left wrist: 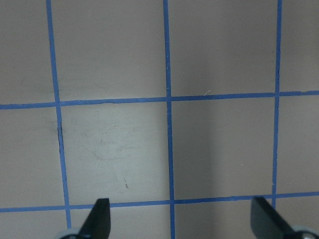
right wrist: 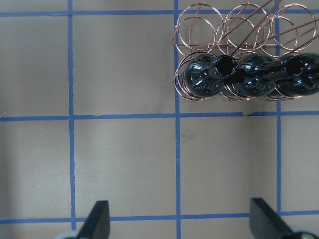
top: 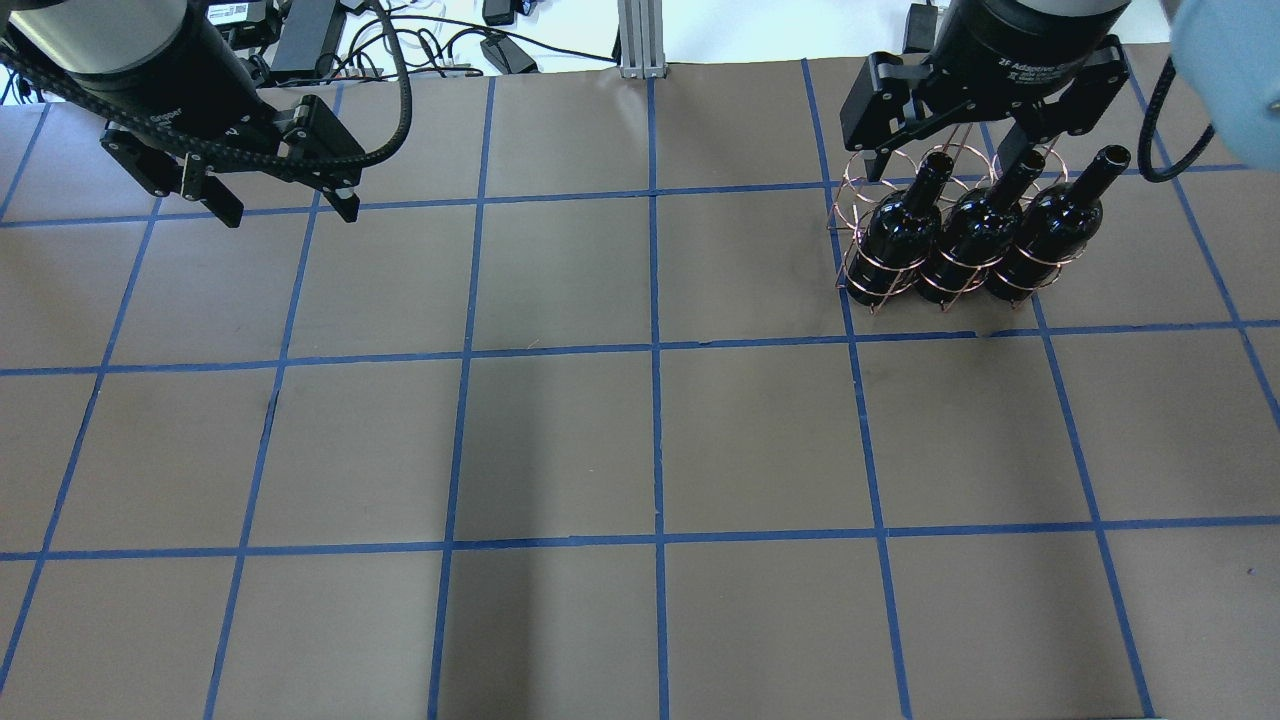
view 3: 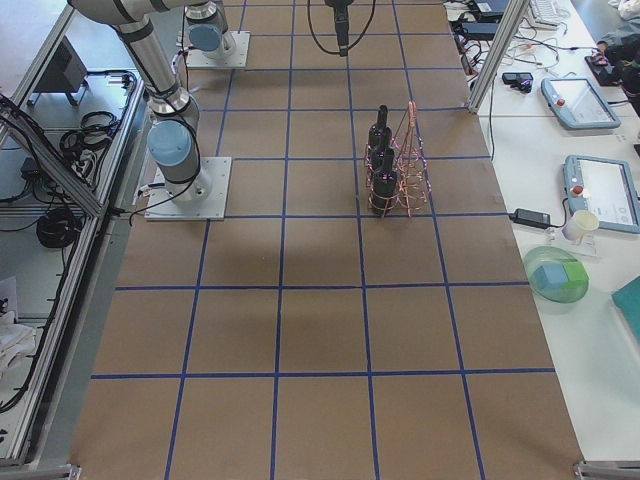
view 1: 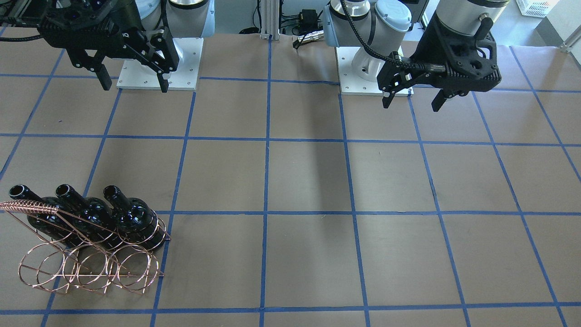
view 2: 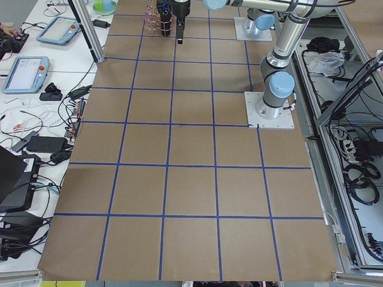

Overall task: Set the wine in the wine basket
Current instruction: 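Open the right gripper and raise it away from the rack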

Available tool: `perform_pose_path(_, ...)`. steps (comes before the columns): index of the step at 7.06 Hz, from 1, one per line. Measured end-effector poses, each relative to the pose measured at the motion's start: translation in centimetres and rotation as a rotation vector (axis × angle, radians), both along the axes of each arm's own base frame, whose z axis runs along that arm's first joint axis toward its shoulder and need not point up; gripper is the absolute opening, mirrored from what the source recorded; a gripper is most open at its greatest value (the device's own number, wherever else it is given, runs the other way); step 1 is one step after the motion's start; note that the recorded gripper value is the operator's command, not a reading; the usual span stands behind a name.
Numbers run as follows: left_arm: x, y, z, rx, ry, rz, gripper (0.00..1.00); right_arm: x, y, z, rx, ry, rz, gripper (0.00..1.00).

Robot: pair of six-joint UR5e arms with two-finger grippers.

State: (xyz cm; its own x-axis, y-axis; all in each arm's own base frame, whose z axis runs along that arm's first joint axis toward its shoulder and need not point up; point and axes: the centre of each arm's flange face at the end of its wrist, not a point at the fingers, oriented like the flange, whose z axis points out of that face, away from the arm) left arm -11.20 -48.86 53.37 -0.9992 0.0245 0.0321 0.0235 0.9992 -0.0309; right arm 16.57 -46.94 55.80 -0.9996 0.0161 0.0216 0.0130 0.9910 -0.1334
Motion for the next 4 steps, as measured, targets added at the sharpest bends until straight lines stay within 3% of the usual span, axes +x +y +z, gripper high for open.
perform_pose_path(4, -0.29, -0.02, -0.35, 0.004, 0.034, 0.001, 1.00, 0.00, 0.04, -0.31, 0.015, -0.004, -0.012, 1.00)
